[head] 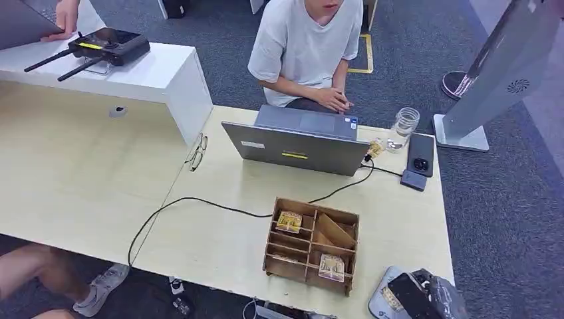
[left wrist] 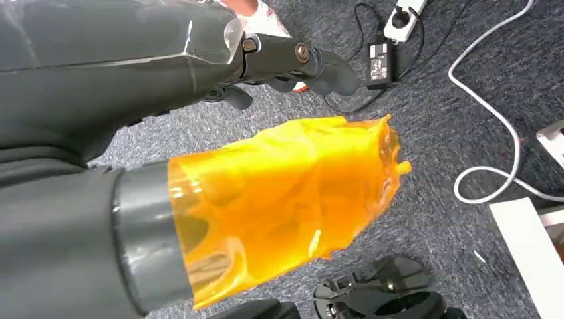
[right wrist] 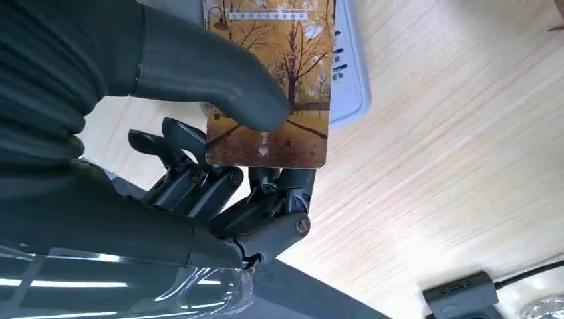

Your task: Pass the card to the sensor for recognition and then transmit it.

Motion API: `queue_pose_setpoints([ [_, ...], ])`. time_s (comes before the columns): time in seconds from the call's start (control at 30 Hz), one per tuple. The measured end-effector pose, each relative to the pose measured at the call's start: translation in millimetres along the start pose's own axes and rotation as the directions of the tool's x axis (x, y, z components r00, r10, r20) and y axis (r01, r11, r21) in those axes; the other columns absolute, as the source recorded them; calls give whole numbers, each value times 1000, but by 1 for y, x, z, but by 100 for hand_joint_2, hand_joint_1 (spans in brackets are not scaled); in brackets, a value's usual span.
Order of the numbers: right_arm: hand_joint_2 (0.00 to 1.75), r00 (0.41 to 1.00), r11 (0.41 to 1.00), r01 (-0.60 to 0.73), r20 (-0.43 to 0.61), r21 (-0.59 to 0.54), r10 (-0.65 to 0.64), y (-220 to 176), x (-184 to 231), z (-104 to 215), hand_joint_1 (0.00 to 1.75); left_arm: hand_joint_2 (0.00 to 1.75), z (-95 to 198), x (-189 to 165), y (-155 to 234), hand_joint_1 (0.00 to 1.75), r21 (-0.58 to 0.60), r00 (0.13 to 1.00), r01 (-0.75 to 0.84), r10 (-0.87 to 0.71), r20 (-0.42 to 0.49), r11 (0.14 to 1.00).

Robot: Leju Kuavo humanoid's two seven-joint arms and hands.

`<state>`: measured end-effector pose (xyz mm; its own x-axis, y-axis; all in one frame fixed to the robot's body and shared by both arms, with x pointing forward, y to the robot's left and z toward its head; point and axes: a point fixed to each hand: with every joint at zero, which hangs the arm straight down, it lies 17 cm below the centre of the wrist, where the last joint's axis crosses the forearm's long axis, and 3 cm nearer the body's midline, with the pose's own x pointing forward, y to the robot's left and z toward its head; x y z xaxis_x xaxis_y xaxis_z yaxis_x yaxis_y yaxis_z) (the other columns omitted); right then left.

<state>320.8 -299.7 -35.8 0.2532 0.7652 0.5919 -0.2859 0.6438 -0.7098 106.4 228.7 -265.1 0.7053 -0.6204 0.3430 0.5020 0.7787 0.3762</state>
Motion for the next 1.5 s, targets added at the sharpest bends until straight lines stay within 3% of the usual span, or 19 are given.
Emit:
queue_pose_setpoints([
  [0.83,175,999,999,26,28,-44,-25,-3,10,-1,175,0,0,0,0,0,1,1000,-3,3,-1,1000],
  [1.5,175,936,973,173,333,-154,-114,-59,95,26,175,0,0,-2,4,0,15,999,-49,49,-4,999],
])
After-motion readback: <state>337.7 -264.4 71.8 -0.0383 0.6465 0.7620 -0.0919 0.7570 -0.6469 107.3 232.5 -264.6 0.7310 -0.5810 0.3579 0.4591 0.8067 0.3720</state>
